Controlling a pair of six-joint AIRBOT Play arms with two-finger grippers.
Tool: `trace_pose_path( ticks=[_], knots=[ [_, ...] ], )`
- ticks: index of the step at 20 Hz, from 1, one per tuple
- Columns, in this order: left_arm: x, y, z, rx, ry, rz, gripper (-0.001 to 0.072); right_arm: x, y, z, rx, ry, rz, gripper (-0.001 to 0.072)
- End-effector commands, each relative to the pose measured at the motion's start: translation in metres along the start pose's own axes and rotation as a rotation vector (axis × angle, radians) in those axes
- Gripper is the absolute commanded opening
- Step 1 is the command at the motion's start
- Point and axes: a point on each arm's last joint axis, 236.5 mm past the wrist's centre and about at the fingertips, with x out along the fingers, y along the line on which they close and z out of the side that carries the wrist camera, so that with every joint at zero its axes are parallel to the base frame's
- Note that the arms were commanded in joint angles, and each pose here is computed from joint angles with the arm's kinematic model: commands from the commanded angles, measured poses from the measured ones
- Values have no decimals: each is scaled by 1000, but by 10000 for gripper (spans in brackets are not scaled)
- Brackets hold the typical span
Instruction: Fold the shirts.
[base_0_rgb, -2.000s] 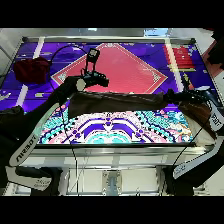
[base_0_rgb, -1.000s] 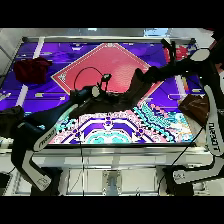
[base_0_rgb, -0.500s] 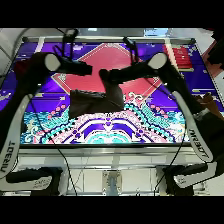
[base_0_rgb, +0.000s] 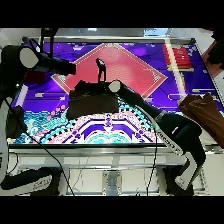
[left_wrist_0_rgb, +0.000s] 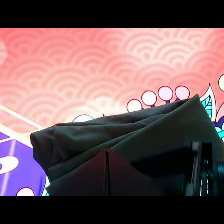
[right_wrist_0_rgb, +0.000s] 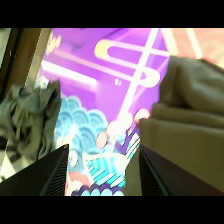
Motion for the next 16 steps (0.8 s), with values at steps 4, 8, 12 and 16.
trace_pose_path(
  ticks=[4, 8, 12, 16],
  knots=[
    [-2, 3, -4, 27, 16, 8, 12, -73, -142, 25, -13, 168, -304, 478],
    [-2, 4, 3, 29, -12, 12, 12, -127, -217, 16, 170, 261, -432, 520],
    [-2, 9, 3, 40, -11, 35, 12, -121, -227, 0, 297, 290, -350, 670],
    [-1, 10, 2, 42, -8, 38, 12, -91, -224, -33, 366, 377, -228, 671]
  ],
)
